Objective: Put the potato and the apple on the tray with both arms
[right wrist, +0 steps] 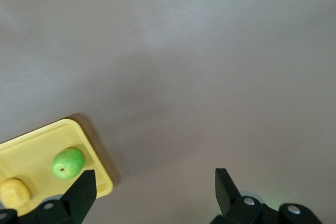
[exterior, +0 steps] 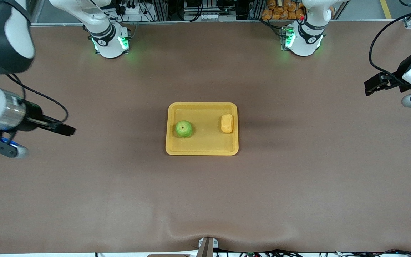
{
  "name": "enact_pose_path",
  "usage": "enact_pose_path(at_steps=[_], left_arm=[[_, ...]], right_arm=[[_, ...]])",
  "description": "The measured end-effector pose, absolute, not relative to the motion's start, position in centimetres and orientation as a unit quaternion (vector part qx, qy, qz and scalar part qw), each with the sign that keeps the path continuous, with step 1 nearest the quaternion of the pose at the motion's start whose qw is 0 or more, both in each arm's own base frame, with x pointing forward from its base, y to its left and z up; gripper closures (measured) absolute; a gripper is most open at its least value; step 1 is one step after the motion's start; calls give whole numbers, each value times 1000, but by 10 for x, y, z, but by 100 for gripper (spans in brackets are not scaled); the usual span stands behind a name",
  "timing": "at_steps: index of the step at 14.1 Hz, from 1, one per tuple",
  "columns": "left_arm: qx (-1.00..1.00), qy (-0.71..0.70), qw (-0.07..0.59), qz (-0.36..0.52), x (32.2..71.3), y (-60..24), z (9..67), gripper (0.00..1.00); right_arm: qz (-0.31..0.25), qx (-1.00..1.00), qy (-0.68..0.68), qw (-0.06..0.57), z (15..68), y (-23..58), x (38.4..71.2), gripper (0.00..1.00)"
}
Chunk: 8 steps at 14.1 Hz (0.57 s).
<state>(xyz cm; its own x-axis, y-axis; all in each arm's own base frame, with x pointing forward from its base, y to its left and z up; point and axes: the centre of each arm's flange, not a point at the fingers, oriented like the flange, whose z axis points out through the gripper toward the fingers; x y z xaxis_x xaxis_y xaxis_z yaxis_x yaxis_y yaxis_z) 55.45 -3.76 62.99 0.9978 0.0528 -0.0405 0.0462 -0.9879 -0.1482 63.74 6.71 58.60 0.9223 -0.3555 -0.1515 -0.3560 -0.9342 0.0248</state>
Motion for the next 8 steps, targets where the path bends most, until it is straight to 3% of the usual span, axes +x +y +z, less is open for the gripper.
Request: enact_pose_path(at_steps=[8], left_arm=[[-998, -29, 61, 19, 540, -38, 645, 0]], right_arm=[[51, -997, 66, -7, 661, -34, 577, 0]])
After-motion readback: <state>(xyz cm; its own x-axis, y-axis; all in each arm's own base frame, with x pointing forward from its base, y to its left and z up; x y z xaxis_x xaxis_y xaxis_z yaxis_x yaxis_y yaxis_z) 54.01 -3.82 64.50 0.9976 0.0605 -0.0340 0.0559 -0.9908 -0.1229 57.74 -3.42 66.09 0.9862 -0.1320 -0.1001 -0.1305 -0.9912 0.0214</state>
